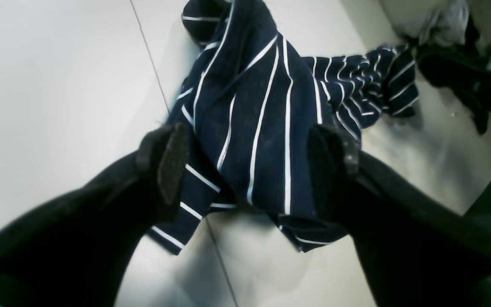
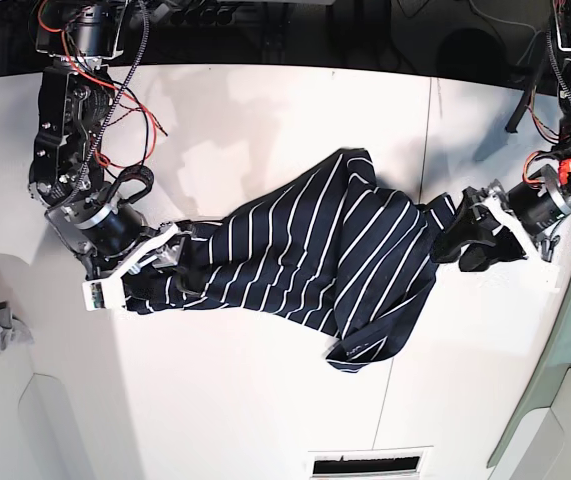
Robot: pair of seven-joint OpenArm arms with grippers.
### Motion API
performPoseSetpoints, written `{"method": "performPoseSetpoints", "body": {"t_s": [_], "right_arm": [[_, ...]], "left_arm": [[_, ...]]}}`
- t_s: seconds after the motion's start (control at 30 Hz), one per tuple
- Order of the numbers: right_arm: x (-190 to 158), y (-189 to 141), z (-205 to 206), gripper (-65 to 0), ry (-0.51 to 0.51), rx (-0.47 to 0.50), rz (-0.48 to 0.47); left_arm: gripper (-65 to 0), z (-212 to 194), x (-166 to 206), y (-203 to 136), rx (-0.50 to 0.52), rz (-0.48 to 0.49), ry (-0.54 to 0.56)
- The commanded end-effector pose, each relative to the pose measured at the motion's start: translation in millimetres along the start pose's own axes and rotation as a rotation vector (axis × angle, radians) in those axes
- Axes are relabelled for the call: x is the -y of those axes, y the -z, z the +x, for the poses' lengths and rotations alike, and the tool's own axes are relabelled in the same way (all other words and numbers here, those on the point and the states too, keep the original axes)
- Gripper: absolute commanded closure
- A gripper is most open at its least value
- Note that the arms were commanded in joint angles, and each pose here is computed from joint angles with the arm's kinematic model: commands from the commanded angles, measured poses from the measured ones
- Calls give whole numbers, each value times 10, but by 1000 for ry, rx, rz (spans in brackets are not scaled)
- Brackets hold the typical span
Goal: Layout the t-shirt on the table in an organized manner, then fold the t-shirt properly
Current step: 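Lift and stretch the shirt wide between both grippers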
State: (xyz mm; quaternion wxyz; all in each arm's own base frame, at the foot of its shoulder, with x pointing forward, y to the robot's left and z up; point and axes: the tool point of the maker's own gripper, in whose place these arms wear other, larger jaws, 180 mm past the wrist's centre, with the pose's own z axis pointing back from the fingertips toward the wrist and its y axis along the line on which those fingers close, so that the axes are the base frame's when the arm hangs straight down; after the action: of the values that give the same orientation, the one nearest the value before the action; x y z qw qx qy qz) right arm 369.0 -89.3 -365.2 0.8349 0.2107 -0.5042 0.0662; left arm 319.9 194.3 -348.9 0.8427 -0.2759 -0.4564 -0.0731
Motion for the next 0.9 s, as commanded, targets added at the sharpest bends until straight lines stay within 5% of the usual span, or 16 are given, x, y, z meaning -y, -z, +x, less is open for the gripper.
{"method": "performPoseSetpoints", "body": {"t_s": [0.0, 0.23, 0.63, 0.87], "right_arm": [[64, -30, 236, -447, -8, 73, -7], [575, -252, 64, -447, 34, 39, -155], [903, -265, -388, -447, 110, -10, -207], [915, -187, -578, -447, 160, -37, -207]], "left_arm": [[-462, 228, -7, 46, 61, -9, 30], [-462, 404, -333, 408, 68, 86, 19], [-462, 255, 68, 641, -10, -81, 22], [-458, 155, 209, 768, -23, -98, 41]]}}
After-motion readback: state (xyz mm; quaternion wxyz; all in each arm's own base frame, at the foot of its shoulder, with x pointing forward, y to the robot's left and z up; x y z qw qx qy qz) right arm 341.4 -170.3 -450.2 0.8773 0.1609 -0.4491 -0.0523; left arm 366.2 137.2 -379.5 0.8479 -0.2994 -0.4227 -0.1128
